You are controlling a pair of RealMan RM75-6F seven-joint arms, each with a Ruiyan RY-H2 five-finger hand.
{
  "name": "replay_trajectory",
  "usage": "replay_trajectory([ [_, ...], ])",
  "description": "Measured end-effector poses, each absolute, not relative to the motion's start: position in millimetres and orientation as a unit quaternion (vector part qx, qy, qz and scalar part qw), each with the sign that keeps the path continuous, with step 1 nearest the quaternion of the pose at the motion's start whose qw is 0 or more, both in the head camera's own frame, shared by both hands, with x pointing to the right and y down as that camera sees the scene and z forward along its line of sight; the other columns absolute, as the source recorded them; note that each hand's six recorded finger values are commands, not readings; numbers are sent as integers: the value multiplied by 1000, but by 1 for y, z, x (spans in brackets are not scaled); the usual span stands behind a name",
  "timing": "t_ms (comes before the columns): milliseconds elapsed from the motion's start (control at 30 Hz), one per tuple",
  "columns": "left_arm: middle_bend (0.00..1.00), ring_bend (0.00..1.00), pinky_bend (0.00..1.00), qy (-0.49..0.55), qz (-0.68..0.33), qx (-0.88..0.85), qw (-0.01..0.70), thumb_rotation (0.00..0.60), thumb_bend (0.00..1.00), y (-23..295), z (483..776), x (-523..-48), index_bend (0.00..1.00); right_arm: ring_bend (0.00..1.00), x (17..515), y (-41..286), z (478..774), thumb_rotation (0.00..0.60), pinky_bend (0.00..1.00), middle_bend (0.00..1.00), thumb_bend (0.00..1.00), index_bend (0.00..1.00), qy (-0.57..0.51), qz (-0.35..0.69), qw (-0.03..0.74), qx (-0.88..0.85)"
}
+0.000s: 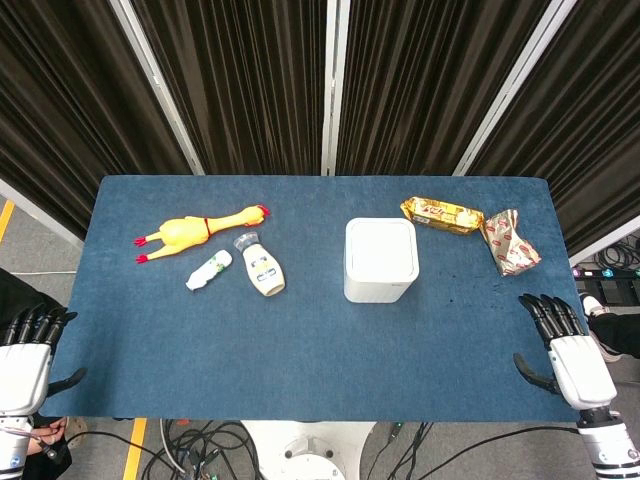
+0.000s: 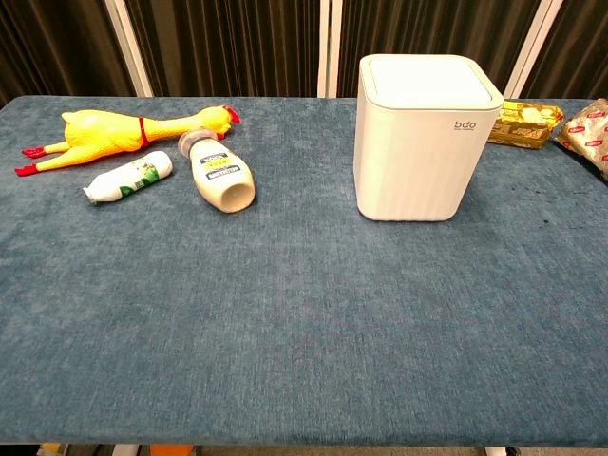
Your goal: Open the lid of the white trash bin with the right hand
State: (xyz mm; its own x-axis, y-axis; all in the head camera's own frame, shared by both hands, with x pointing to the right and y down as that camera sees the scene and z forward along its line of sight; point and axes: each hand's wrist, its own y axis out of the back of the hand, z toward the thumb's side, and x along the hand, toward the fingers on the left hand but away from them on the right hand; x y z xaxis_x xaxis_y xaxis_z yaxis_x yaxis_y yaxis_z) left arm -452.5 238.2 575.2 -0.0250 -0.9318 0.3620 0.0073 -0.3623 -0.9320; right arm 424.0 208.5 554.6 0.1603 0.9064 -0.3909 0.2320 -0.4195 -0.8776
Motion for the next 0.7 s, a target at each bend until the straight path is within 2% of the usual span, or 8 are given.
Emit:
replay_trajectory([
  [367,161,74,94,396,-591,-581,395,600,37,232,581,-449,196,0,414,200,558,600,0,67,260,31,-407,481,340,-699],
  [567,161,74,94,393,-591,-581,398,600,38,231,579,-448,196,0,389,176,560,600,0,68,258,29,-375,454,356,-726],
  [700,162,74,95,395,-593,-581,394,600,37,231,580,-449,196,0,359,146,566,600,0,87,257,63,-341,433,367,-749],
])
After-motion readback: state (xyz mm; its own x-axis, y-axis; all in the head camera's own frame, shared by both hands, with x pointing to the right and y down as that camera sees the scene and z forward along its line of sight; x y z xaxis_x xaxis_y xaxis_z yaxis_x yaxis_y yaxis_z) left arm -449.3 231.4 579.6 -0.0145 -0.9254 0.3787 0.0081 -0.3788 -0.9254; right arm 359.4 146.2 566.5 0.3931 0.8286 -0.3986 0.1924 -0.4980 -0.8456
